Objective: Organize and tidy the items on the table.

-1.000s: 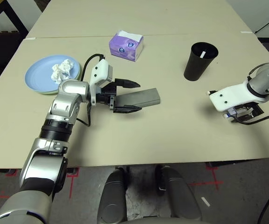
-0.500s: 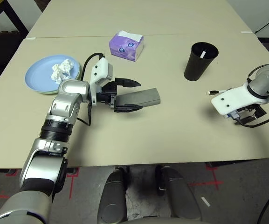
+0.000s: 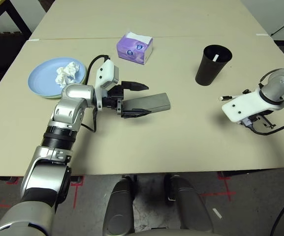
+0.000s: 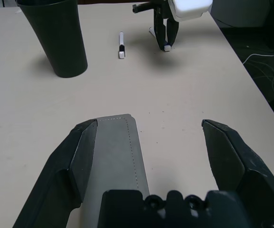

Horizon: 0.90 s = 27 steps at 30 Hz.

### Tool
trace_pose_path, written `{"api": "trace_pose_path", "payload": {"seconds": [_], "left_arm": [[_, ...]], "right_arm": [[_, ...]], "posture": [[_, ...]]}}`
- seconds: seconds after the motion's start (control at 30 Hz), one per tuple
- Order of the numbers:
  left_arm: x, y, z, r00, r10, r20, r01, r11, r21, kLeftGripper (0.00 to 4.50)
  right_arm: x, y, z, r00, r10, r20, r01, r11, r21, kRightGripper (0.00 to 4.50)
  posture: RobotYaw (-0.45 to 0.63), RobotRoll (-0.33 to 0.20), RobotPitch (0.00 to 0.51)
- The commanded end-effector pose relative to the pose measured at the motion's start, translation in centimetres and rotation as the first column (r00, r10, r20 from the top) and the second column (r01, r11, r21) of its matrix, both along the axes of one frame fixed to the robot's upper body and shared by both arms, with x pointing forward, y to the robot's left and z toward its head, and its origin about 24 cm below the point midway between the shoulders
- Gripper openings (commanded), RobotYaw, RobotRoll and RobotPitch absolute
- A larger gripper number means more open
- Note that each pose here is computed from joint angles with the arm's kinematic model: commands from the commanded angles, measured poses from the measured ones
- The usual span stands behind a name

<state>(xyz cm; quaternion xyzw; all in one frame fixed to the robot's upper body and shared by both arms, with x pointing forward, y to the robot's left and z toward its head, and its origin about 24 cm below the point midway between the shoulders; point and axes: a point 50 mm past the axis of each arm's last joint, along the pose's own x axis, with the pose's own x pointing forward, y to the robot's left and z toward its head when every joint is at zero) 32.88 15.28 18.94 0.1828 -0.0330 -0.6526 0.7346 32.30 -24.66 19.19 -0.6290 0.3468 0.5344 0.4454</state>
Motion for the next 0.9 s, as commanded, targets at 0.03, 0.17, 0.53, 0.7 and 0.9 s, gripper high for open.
{"api": "trace_pose_path", "payload": {"seconds": [0.03, 0.17, 0.53, 0.7, 0.9], "left_arm": [[-0.2, 0.3, -0.1, 1.0, 0.003, 0.003, -0.003, 1.0, -0.007, 4.5], [-0.1, 0.4, -0.1, 1.0, 0.008, 0.006, -0.008, 1.0, -0.01, 4.5], [-0.2, 0.7, -0.3, 1.0, 0.031, 0.001, -0.031, 0.999, -0.016, 4.5], [-0.3, 0.9, -0.3, 0.999, 0.045, 0.0, -0.045, 0.999, -0.02, 4.5], [-0.3, 1.2, -0.3, 0.998, 0.064, 0.0, -0.064, 0.998, -0.025, 4.5]], "right_arm": [[0.3, 1.3, 1.6, 1.0, -0.014, 0.015, 0.013, 0.995, 0.095, 0.42], [0.6, 4.6, 4.5, 0.994, -0.102, -0.035, 0.107, 0.897, 0.428, 0.42], [2.7, 8.0, 10.4, 0.922, -0.362, -0.134, 0.19, 0.123, 0.974, 0.42], [3.8, 7.3, 11.4, 0.843, -0.52, -0.139, 0.044, -0.191, 0.981, 0.42], [4.0, 6.4, 11.4, 0.748, -0.645, -0.155, -0.091, -0.332, 0.939, 0.42]], "posture": [[-0.06, 0.0, 0.202], [-0.06, 0.0, 0.192], [-0.06, 0.0, 0.181], [-0.06, 0.0, 0.177], [-0.06, 0.0, 0.177]]}}
